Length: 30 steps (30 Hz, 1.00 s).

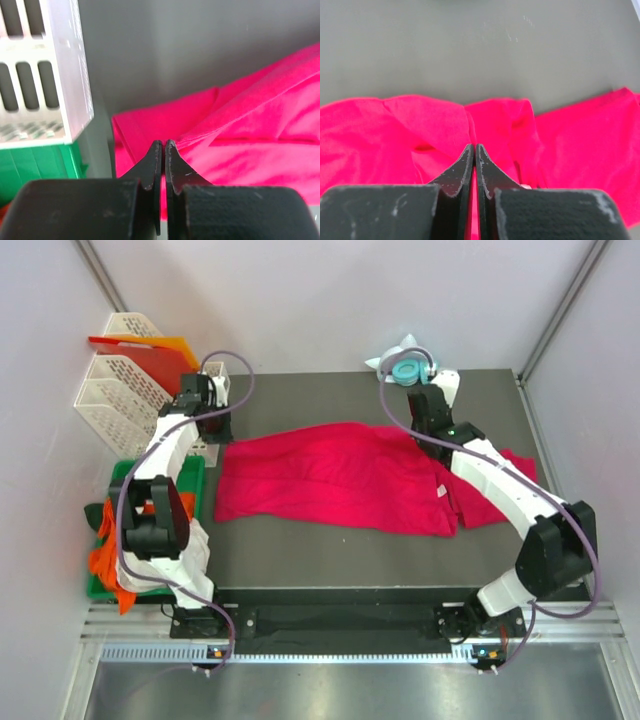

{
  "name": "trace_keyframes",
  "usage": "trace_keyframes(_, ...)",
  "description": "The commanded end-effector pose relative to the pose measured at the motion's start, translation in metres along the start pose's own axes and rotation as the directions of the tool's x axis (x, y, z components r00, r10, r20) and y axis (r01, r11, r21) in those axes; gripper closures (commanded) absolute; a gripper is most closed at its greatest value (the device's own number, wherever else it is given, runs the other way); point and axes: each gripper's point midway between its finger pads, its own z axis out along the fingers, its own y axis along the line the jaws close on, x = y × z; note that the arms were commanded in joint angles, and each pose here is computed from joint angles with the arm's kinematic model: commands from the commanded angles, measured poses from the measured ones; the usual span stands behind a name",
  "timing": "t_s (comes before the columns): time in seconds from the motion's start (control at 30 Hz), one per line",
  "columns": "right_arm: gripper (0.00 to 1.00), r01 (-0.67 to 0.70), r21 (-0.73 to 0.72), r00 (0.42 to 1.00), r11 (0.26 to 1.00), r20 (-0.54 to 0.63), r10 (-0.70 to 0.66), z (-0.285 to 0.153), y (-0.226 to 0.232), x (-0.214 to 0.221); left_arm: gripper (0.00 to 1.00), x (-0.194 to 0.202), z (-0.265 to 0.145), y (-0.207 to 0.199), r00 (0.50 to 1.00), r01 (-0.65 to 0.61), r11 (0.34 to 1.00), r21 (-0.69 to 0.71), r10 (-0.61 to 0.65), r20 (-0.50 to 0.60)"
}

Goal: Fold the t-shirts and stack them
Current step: Fold the other side of the tshirt into a rectangle

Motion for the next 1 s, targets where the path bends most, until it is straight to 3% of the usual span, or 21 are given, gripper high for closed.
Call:
trace_keyframes(0.0, 1.0, -0.014, -0.001, 0.999, 1.0, 0.035, 0.014, -0.028, -0.012, -0.003, 1.0, 0.012, -0.03, -0.003, 1.0, -0.031, 0.999, 0.012, 0.031, 0.005)
trace_keyframes(0.97, 1.0, -0.034, 0.037, 0.998, 0.999, -0.056, 0.036, -0.096, -0.057, 0.064, 1.0, 0.061, -0.045, 0.04, 0.995, -0.064, 0.984, -0.169, 0.051, -0.081)
